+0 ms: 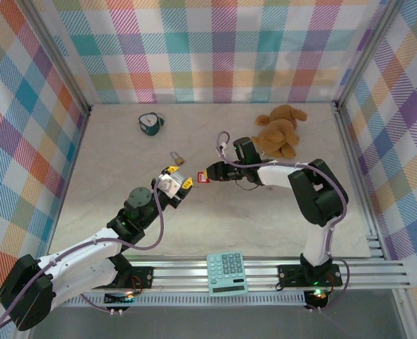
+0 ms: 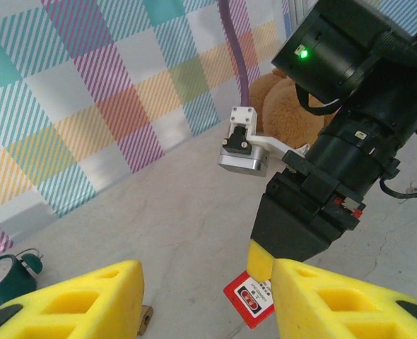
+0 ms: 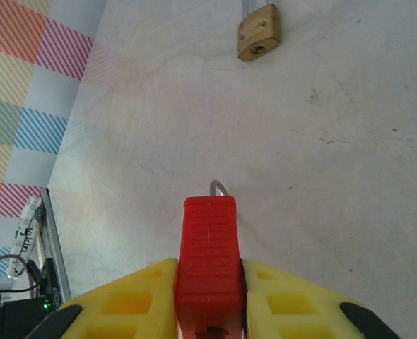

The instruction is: Unlock with the key

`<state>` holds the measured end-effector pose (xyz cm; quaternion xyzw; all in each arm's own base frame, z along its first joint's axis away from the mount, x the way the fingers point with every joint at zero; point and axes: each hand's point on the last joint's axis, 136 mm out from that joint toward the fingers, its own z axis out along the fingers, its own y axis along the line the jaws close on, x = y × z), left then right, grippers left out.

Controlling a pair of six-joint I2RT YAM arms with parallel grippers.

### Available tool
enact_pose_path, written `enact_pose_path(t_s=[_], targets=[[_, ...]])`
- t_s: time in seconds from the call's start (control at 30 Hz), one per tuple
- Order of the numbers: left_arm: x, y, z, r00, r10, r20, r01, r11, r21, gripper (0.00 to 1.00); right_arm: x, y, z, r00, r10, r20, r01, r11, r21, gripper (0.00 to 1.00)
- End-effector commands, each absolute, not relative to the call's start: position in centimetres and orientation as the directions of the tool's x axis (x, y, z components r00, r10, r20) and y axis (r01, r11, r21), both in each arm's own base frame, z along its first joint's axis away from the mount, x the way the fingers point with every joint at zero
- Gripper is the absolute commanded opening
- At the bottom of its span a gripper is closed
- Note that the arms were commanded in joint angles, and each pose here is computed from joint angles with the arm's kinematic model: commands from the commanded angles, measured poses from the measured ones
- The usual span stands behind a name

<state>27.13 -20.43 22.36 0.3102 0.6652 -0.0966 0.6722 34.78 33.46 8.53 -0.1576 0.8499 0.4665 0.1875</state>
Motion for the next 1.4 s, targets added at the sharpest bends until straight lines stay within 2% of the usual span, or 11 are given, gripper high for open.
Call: enact_pose_path(t_s=[0.0,0.4,0.7,0.8,1.0,1.2,1.27,1.33,1.37], targets=[[27.2,-20.3,23.2,0.12,0.252,-0.96,0.531,0.801,0.276,0.51,36.9,33.2,9.4,-0.886,-0.045,-0.462,-0.425,0.482,0.767,0.25],[27.1,-20.6,23.0,0.114,0.258,-0.96,0.545,0.791,0.277,0.51,38.2,31.3,6.2,-0.922,-0.029,-0.385,-0.347,0.502,0.792,0.27],[27.0,-20.8,22.8,0.107,0.253,-0.962,0.556,0.787,0.269,0.53,38.6,29.8,4.5,-0.943,-0.005,-0.332,-0.281,0.545,0.79,0.4],[26.9,-20.8,22.8,0.11,0.252,-0.962,0.558,0.785,0.269,0.53,38.9,28.8,4.2,-0.941,0.01,-0.338,-0.262,0.612,0.746,0.51],[26.9,-20.7,23.5,0.117,0.225,-0.967,0.554,0.794,0.251,0.54,40.6,26.0,5.1,-0.918,0.029,-0.395,-0.231,0.772,0.592,0.59],[27.6,-19.8,24.8,0.068,0.068,-0.995,0.505,0.858,0.093,0.69,40.6,24.0,8.6,-0.882,0.019,-0.471,-0.245,0.836,0.491,0.61],[27.7,-19.8,24.7,0.034,0.029,-0.999,0.504,0.863,0.042,0.79,39.8,22.9,9.5,-0.88,0.025,-0.474,-0.224,0.858,0.463,0.61],[27.8,-19.8,24.4,-0.007,-0.013,-1.0,0.501,0.865,-0.015,1.0,38.6,21.1,10.2,-0.878,0.057,-0.475,-0.171,0.89,0.422,0.6],[27.9,-19.7,24.2,-0.027,-0.035,-0.999,0.493,0.869,-0.044,1.0,38.0,20.0,10.2,-0.877,0.076,-0.475,-0.135,0.908,0.396,0.59]])
